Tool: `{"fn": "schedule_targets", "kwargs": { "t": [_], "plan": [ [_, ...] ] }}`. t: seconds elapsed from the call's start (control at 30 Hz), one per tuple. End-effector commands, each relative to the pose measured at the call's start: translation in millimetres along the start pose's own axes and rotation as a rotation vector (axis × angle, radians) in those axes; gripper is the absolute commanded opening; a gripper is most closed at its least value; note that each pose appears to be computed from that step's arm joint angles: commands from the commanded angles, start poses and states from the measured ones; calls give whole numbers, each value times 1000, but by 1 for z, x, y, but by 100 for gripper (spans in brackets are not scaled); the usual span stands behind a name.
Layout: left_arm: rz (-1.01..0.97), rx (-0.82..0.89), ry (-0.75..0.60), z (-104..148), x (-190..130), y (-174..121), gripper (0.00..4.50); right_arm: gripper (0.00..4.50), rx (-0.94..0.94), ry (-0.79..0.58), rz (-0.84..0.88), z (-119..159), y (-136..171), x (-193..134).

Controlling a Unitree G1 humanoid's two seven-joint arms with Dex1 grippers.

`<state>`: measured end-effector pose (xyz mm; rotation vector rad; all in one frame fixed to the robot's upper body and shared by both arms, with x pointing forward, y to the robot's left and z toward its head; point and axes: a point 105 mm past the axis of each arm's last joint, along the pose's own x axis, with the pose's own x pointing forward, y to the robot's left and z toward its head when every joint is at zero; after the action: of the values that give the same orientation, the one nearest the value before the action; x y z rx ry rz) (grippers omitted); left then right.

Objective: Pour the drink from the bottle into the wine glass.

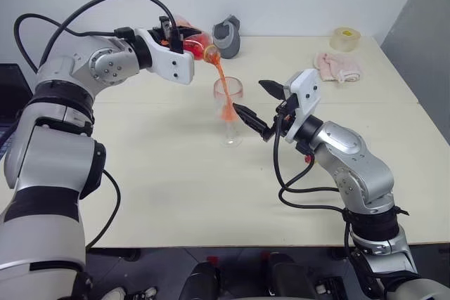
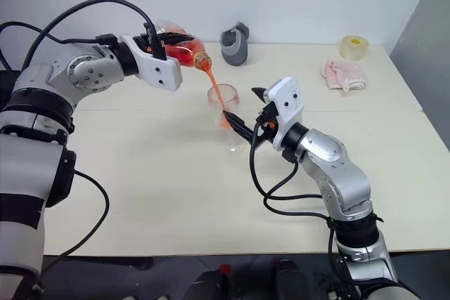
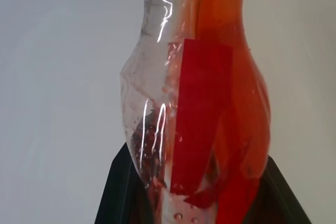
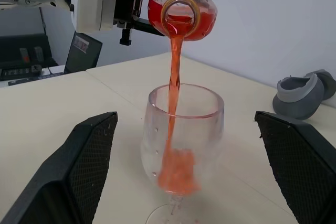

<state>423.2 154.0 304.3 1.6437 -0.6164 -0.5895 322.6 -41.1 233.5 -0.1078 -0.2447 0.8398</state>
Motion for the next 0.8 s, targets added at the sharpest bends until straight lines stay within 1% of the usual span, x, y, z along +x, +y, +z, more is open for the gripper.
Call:
{"fn": "schedule_targets", "kwargs": {
  "t": [0.03,0.8],
  "plan": [
    [71,40,16,-3,-6,27,103,450,-20,-40,8,8,2,-1],
    [75,68,38,-6,-6,31,103,450,-29,-39,8,8,-1,-1]
  ]
}}
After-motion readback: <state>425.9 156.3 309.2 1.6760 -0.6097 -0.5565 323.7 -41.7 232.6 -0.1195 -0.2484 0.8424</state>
